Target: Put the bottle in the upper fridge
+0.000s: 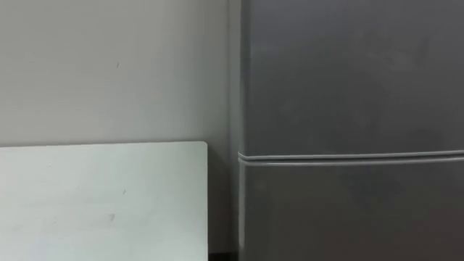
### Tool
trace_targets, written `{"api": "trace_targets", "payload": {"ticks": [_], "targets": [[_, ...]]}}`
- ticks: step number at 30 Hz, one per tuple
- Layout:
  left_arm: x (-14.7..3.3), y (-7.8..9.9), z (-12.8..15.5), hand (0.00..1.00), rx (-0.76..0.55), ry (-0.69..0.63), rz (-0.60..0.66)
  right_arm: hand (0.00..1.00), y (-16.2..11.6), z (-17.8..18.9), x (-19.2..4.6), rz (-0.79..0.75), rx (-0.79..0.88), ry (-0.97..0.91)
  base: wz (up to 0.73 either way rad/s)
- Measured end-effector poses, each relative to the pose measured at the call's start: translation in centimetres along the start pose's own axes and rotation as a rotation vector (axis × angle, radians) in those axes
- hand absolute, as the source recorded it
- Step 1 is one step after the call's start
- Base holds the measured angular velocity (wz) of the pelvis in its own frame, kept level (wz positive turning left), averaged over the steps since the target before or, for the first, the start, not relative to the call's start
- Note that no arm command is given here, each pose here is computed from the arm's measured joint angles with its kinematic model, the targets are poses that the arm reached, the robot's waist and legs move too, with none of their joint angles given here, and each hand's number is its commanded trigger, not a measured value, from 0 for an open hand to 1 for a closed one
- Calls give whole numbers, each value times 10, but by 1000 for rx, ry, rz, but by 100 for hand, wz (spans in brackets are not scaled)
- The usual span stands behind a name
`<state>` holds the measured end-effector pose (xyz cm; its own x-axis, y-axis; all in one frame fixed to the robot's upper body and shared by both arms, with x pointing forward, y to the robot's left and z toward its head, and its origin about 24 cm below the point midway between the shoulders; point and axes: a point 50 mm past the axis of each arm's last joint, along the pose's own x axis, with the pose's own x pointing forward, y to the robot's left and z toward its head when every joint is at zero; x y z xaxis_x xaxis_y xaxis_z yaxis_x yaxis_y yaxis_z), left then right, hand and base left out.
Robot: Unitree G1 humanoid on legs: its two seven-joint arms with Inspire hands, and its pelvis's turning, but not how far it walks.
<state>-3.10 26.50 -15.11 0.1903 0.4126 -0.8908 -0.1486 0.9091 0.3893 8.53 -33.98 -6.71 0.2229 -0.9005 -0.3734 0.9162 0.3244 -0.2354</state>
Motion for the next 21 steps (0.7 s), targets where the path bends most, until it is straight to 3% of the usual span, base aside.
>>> {"api": "trace_targets", "payload": {"ticks": [5,13,21], "targets": [[-1,-3,-3,0,3,8,-9,0,-16,-48,-11,-10,-135,166,3],[-2,-16,-2,0,-7,-1,-26,0,-20,-80,-27,90,-277,260,0],[-3,-17,-9,0,6,29,-9,0,-24,-99,-37,199,-448,291,0]]}}
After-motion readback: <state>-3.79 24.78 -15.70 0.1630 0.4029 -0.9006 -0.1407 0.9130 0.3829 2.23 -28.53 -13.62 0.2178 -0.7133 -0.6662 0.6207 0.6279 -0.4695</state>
